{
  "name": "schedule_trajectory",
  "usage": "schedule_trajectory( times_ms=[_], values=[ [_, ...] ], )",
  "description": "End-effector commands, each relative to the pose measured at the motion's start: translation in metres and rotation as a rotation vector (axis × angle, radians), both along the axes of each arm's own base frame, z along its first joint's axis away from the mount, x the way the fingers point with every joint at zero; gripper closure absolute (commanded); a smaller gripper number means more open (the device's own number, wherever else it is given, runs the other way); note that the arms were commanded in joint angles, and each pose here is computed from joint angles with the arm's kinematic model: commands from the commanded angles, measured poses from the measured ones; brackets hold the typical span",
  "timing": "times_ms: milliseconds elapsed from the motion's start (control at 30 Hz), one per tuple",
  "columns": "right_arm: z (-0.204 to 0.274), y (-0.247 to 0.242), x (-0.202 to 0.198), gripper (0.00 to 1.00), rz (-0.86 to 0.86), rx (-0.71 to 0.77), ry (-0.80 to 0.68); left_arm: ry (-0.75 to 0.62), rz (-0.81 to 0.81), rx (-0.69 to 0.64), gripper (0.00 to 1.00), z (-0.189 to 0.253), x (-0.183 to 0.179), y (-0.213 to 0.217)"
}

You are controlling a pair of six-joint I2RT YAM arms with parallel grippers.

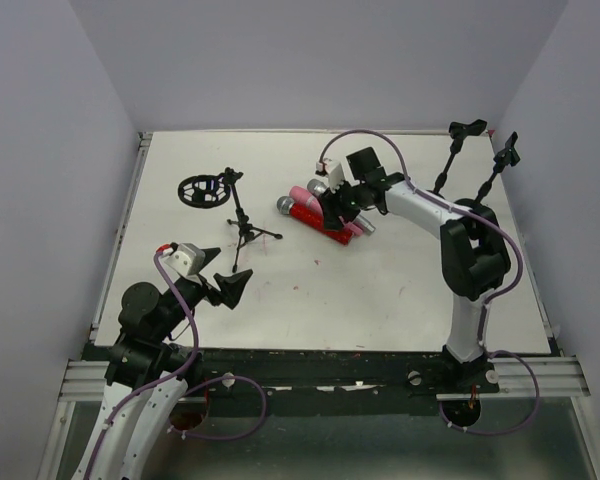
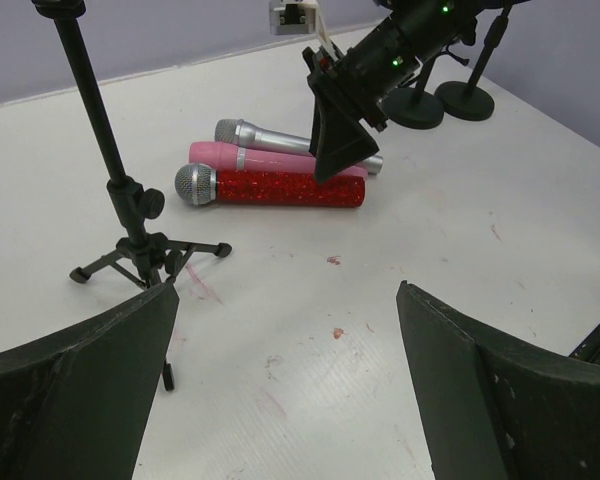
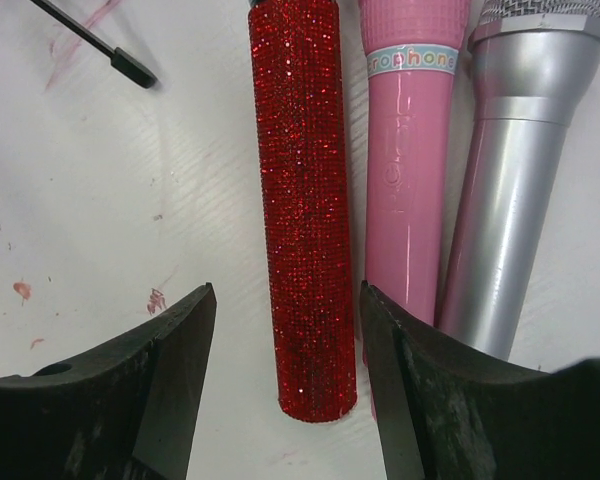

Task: Attach the microphones to the stand

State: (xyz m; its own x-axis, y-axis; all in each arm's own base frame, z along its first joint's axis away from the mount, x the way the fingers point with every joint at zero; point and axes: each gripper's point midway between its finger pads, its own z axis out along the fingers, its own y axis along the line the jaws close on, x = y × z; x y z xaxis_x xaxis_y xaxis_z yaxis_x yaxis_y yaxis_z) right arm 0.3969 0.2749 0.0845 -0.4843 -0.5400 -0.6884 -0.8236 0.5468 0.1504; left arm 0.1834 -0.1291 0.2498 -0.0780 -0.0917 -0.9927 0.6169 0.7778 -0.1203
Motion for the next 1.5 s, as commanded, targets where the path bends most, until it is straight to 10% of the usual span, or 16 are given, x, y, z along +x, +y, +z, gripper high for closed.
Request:
schedule_trajectory(
  times_ms=[0, 1167, 1467],
  values=[
    [-0.016, 0.004, 0.002, 0.33, -0.008, -0.051, 0.004, -0.015, -0.024, 0.008, 0.01, 0.000, -0.001, -0.003],
    [-0.073, 0.023, -0.019, 0.36, 0.031, -0.291, -0.053, -0.047, -0.053, -0.001, 0.01, 0.006, -0.007, -0.006],
    [-0.042, 0.044, -0.030, 0.90, 0.039, -0.163, 0.004, -0.066, -0.101, -0.030, 0.01, 0.014, -0.016, -0.012]
  ],
)
